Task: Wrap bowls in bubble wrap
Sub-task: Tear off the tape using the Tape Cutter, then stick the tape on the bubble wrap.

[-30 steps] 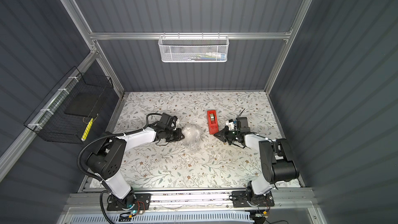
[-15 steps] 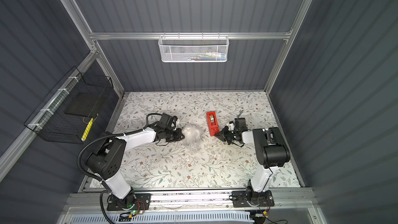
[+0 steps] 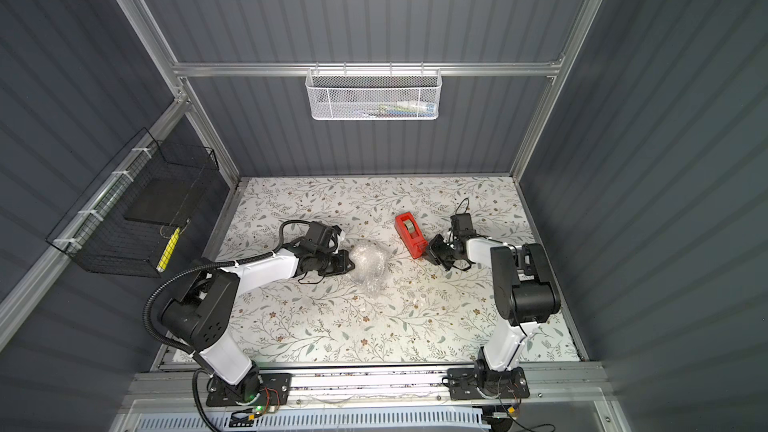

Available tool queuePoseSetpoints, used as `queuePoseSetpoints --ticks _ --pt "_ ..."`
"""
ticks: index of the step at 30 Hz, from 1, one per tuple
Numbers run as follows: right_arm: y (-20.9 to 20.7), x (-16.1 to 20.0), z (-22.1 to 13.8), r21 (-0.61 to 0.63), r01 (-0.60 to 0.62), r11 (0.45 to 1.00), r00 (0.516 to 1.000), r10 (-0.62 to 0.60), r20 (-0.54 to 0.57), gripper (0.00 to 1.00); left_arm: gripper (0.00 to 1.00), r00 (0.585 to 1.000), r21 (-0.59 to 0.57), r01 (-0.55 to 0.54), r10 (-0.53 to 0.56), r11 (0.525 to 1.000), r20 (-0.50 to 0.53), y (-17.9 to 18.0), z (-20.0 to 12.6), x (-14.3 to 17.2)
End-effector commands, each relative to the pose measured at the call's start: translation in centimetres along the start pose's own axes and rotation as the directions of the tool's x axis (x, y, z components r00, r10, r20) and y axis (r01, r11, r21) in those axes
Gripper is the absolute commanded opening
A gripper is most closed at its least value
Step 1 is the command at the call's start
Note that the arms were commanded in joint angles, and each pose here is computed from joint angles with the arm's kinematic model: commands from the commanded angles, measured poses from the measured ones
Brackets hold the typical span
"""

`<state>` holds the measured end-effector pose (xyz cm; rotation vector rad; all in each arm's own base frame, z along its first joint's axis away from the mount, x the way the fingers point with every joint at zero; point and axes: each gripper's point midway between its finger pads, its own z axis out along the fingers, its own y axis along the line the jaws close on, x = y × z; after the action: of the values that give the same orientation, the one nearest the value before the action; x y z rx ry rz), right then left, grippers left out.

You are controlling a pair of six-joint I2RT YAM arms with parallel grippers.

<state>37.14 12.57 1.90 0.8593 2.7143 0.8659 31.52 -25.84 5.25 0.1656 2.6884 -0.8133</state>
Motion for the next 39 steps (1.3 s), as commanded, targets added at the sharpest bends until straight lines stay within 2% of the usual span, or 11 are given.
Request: queuePoseSetpoints --ticks 1,4,7,10,14,18,25,28,33,39 --pt "-6.5 0.6 0.3 0.388 -0.018 0.921 0.999 0.003 0.04 0.0 0.07 0.997 -0.056 -0.013 0.009 0.998 -0.08 2.0 -0.1 2.7" --pt "-6.6 0.3 0.4 0.429 -0.027 0.903 0.999 0.004 0.054 0.0 0.07 0.997 -0.042 -0.023 0.019 0.999 -0.071 1.6 -0.4 2.3" --pt "-5.2 0.3 0.6 0.373 -0.033 0.927 0.998 0.013 0.056 0.0 0.07 0.997 -0.036 -0.03 0.027 0.999 -0.065 1.4 -0.6 2.2" --pt "-3.0 0.6 -1.5 0.335 -0.005 0.942 0.997 -0.02 0.071 0.0 0.07 0.997 -0.039 -0.042 0.039 0.998 -0.065 1.4 -0.6 2.2" --pt "1.8 2.7 -5.5 0.189 0.088 0.978 0.995 -0.097 0.036 0.0 0.07 0.996 -0.045 -0.055 0.052 0.997 -0.069 1.5 -0.3 1.8" --pt "6.4 7.2 -8.5 -0.001 0.194 0.981 0.98 -0.194 -0.043 0.0 0.07 0.996 -0.048 -0.047 0.043 0.998 -0.08 1.6 0.4 1.6" --pt "13.4 13.8 -11.1 -0.275 0.33 0.903 0.93 -0.362 -0.072 0.0 0.06 0.997 -0.03 0.001 -0.003 1.0 -0.076 1.2 1.1 1.2" --pt "16.5 16.5 -11.2 -0.4 0.402 0.824 0.884 -0.463 -0.066 0.0 0.06 0.997 -0.026 0.018 -0.02 0.999 -0.075 1.0 1.3 1.2" --pt "18.9 19.0 -8.3 -0.476 0.447 0.757 0.834 -0.545 -0.085 0.0 0.06 0.996 -0.016 0.043 -0.044 0.999 -0.077 0.8 1.4 1.4" --pt "19.7 19.4 -4.1 -0.496 0.441 0.748 0.816 -0.564 -0.125 0.0 0.06 0.995 -0.016 0.056 -0.057 0.998 -0.084 0.9 1.5 1.7"
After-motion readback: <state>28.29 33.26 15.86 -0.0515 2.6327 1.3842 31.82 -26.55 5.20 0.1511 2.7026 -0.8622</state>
